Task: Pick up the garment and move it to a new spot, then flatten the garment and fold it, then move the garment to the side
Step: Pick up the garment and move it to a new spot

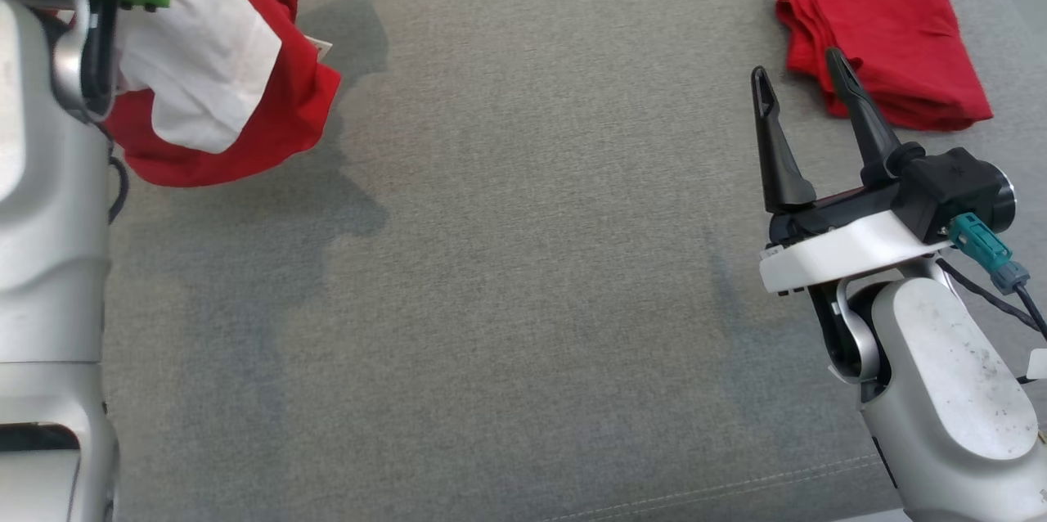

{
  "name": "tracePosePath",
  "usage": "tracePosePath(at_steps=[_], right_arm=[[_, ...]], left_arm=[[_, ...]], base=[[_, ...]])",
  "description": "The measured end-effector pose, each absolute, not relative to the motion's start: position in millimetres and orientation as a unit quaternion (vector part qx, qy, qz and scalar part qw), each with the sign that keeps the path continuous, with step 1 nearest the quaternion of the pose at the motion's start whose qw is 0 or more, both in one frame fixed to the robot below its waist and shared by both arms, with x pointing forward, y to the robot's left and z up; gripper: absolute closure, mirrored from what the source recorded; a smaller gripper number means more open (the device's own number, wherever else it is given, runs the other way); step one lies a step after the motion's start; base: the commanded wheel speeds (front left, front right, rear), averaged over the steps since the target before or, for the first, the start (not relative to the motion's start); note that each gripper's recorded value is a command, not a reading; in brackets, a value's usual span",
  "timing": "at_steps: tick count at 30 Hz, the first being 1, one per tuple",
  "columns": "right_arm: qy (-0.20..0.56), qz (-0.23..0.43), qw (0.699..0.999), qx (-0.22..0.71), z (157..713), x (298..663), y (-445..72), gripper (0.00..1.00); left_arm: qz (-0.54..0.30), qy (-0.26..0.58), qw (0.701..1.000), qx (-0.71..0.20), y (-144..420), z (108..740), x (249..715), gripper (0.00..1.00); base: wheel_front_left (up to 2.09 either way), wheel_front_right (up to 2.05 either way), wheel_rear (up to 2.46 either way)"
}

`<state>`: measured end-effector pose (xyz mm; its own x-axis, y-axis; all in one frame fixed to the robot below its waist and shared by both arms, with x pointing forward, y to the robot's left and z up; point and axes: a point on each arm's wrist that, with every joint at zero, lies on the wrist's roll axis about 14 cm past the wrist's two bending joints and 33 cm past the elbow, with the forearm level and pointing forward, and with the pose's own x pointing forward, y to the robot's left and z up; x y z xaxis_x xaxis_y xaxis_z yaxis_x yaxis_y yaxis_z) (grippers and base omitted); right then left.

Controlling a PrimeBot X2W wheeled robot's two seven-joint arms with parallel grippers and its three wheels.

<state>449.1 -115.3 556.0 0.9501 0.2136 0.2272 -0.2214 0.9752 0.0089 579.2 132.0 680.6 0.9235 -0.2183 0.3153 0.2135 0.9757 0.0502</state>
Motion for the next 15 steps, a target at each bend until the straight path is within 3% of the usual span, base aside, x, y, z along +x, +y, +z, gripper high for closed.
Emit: tracePosePath(at_steps=[8,11,15], right_arm=[[-0.115,0.058,0.992,0.006,561.2,430.9,-152.6,0.0],[-0.101,0.047,0.994,0.002,552.2,423.1,-161.3,0.0],[-0.097,0.044,0.994,0.002,549.3,419.9,-163.2,0.0]], left_arm=[[-0.251,-0.162,0.953,-0.051,6.2,677.6,550.5,1.0],[-0.294,-0.093,0.948,-0.075,-29.9,619.5,523.0,1.0],[-0.285,0.031,0.955,-0.079,-18.0,517.7,489.3,1.0]], base=[[0.0,0.0,0.0],[0.0,0.0,0.0],[0.0,0.0,0.0]])
